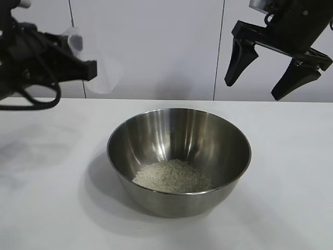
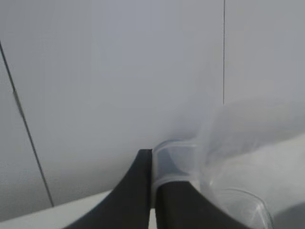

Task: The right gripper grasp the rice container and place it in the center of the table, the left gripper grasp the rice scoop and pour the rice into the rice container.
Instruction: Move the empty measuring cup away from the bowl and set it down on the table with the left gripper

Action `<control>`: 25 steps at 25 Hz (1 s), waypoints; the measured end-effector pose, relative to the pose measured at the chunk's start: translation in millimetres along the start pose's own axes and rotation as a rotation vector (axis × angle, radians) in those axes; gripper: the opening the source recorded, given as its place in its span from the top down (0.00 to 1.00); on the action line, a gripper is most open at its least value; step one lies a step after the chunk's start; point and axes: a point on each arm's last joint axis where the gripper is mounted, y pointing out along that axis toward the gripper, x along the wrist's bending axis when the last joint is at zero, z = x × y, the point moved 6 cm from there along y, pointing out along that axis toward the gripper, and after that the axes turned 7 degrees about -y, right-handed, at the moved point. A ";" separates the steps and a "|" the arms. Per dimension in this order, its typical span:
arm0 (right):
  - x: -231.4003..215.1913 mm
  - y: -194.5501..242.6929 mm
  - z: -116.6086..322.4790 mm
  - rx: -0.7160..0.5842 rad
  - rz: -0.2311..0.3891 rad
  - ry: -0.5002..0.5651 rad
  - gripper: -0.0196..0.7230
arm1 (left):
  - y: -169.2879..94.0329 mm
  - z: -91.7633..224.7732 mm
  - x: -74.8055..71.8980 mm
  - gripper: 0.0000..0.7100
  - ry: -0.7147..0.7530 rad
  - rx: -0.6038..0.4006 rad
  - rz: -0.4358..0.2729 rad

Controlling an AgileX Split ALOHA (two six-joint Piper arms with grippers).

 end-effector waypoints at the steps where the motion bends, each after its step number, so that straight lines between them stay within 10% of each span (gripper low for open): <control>1: 0.0 0.0 -0.1 -0.001 0.000 0.000 0.09 | -4.7 6.3 5.3 1.00 0.003 0.023 -0.012; 9: -1.1 0.0 -2.7 -0.018 0.007 -0.001 0.09 | -11.4 49.0 31.6 1.00 0.010 0.155 -0.080; 25: -1.5 0.0 -3.5 -0.023 0.010 -0.002 0.09 | 13.6 95.9 27.8 1.00 0.022 0.248 -0.057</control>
